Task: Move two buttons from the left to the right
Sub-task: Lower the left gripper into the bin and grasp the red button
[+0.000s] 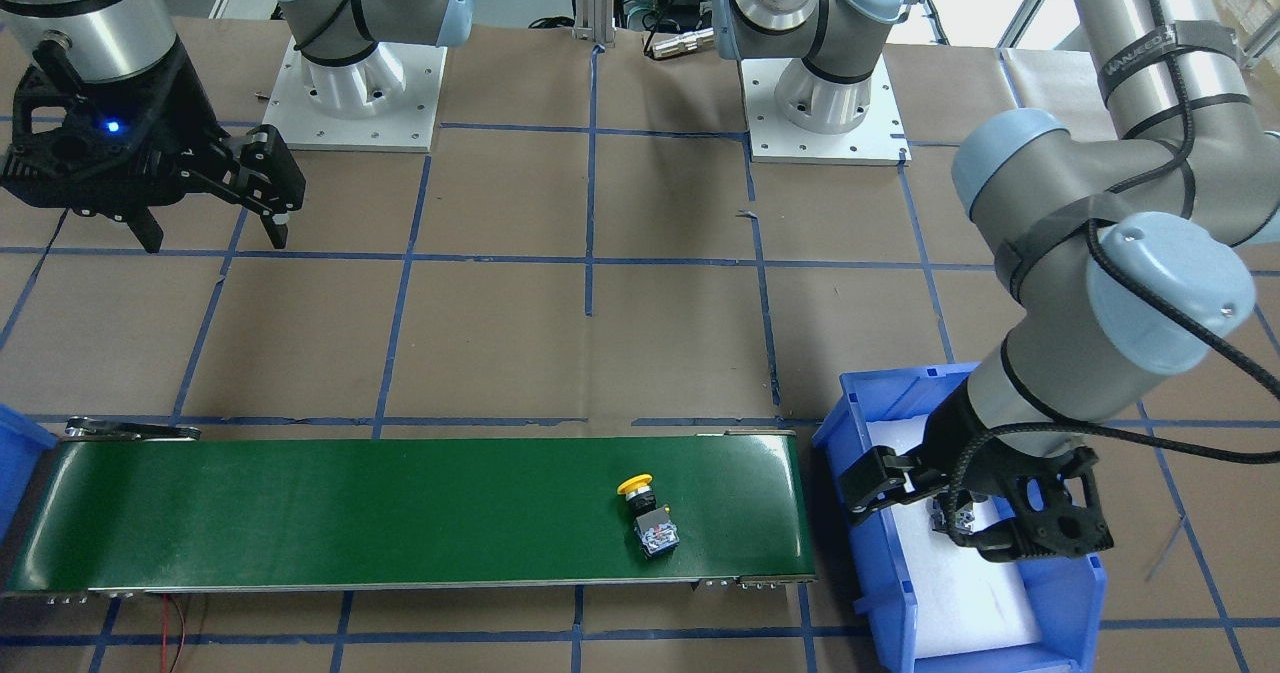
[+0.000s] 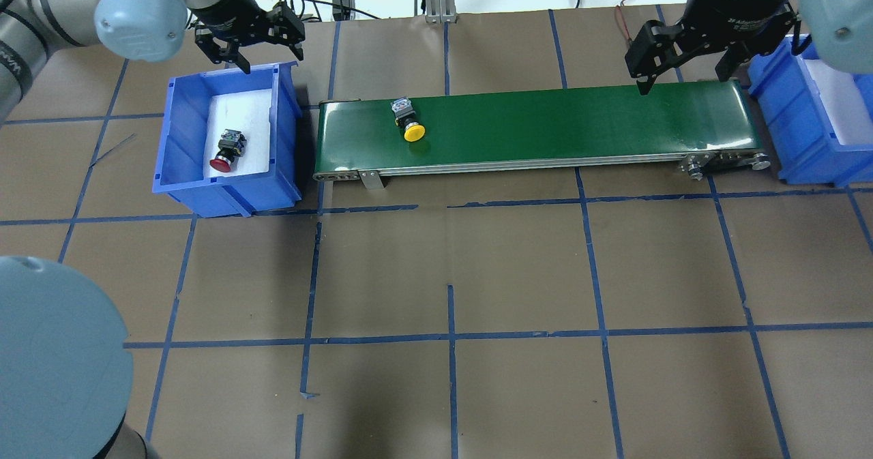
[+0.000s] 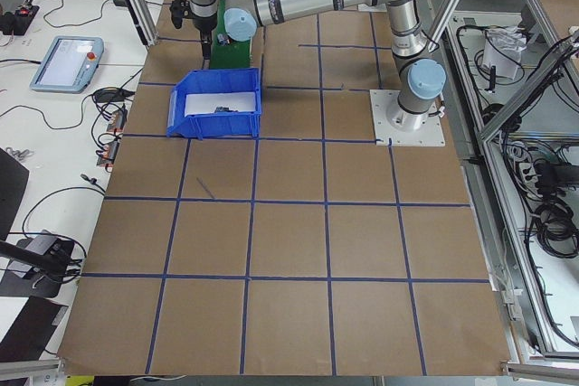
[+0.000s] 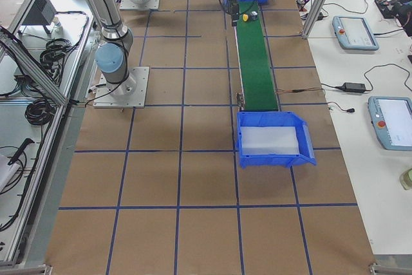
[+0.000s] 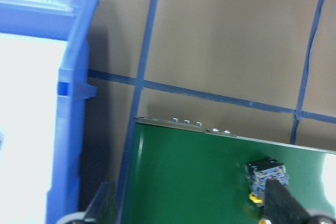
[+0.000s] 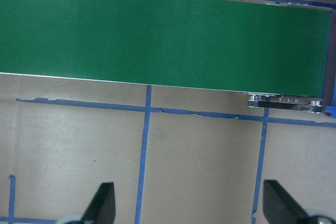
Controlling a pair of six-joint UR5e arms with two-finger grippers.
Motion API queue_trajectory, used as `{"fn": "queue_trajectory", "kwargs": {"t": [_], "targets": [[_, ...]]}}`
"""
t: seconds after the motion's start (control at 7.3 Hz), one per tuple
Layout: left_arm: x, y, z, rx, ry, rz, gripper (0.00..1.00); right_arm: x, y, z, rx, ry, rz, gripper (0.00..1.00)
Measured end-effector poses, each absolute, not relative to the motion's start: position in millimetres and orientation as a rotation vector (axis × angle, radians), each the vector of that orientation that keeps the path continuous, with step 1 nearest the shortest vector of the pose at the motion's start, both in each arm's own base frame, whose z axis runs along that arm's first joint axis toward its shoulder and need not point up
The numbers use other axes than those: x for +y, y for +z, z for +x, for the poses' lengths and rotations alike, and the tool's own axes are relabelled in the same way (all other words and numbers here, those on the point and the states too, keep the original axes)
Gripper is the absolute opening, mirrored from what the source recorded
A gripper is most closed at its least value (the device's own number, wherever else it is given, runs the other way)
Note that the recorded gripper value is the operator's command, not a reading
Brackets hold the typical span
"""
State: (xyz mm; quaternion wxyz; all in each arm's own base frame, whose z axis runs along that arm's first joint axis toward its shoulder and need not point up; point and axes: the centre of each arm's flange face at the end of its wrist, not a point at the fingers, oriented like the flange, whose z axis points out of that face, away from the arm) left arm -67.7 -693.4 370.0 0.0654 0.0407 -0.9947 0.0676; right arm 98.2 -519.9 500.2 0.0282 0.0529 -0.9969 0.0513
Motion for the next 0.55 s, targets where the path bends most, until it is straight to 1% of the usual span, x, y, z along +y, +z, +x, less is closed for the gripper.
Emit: {"fn": "queue_trajectory", "kwargs": {"t": [0.14, 0.27, 0.55], "targets": [[-692, 369, -43, -3.046, 0.186, 0.019, 1.0, -519, 497, 98, -3.077, 0.145, 0.162, 1.0], [-690, 365, -23, -3.101, 0.159, -0.092, 0.95, -519, 492, 98, -3.079, 0.128, 0.157, 1.0], [-682, 345, -8, -3.151, 0.077, -0.21, 0.82, -517, 485, 98, -3.086, 0.106, 0.113, 1.0]]}}
